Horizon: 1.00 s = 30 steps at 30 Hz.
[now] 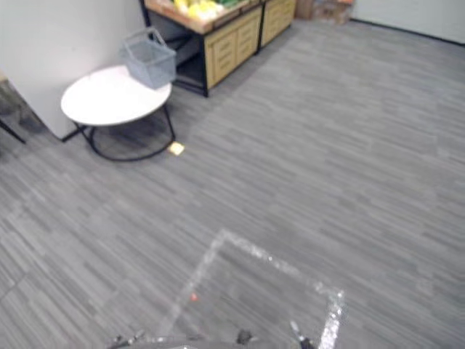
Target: Pick vegetable in the basket
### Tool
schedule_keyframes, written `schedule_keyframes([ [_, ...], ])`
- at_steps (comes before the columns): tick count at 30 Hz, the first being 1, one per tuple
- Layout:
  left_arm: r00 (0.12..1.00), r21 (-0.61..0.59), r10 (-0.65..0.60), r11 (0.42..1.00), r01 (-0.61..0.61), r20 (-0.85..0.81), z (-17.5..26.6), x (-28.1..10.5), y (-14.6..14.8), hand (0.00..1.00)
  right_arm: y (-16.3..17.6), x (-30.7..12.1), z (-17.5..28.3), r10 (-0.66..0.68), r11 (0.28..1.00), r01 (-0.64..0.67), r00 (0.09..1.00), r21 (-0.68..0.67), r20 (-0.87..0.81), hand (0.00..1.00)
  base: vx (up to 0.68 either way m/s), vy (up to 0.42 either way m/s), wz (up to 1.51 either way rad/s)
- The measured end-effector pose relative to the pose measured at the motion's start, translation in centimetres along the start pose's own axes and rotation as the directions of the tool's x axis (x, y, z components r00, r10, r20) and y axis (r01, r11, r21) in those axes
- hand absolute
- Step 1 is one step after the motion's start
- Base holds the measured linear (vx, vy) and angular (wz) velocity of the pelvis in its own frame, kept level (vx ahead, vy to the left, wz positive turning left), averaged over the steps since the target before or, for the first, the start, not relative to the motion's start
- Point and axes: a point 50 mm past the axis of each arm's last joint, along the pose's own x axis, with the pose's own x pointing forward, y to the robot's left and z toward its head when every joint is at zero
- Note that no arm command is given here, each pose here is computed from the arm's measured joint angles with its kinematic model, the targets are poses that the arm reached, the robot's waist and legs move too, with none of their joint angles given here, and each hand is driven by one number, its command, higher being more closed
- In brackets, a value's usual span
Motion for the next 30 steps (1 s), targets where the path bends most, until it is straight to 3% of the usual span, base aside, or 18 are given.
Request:
schedule_keyframes([
  [2, 0.999, -0.006, 0.001, 1.000, -0.001, 0.040, 1.1, 0.2, 0.2, 0.00, 0.4, 0.1, 0.2, 0.009, 1.000, -0.009, 1.000, -0.011, 0.006, 0.00, -0.01, -0.118, 0.04],
  [6, 0.999, -0.156, 0.010, 0.988, -0.004, 0.041, 0.8, -0.1, -0.5, 0.00, -0.1, 0.3, 1.7, -0.003, 0.995, 0.008, 0.999, -0.098, 0.049, 0.00, 0.15, 0.012, 0.03],
  [14, 1.000, -0.200, 0.029, 0.979, -0.028, 0.004, -0.6, -0.5, -0.7, 0.00, 3.7, 0.8, 6.7, 0.112, 0.977, -0.072, 0.974, -0.199, 0.196, 0.00, 0.35, 0.169, -0.13],
  [19, 0.999, -0.147, 0.040, 0.989, -0.035, 0.028, 0.2, -0.1, 0.1, 0.00, 4.4, 0.7, 5.9, 0.140, 0.974, -0.104, 0.975, -0.204, 0.173, 0.00, 0.58, 0.353, -0.18],
  [22, 0.999, -0.106, 0.032, 0.994, -0.027, 0.037, 0.6, 0.0, 0.1, 0.00, 3.1, 0.7, 4.6, 0.104, 0.977, -0.077, 0.986, -0.199, 0.129, 0.00, 0.65, 0.318, 0.11],
  [25, 0.999, -0.004, 0.009, 1.000, -0.009, 0.053, 0.9, 0.0, 0.6, 0.00, 2.4, 0.5, 3.3, 0.091, 0.978, -0.071, 0.991, -0.195, 0.098, 0.00, 0.69, 0.271, 0.15],
  [30, 0.993, 0.043, -0.066, 0.997, 0.063, 0.097, 2.5, 0.3, -1.4, 0.00, 0.9, 0.4, 2.8, 0.050, 0.983, -0.031, 0.994, -0.183, 0.101, 0.00, 0.53, 0.081, 0.29],
])
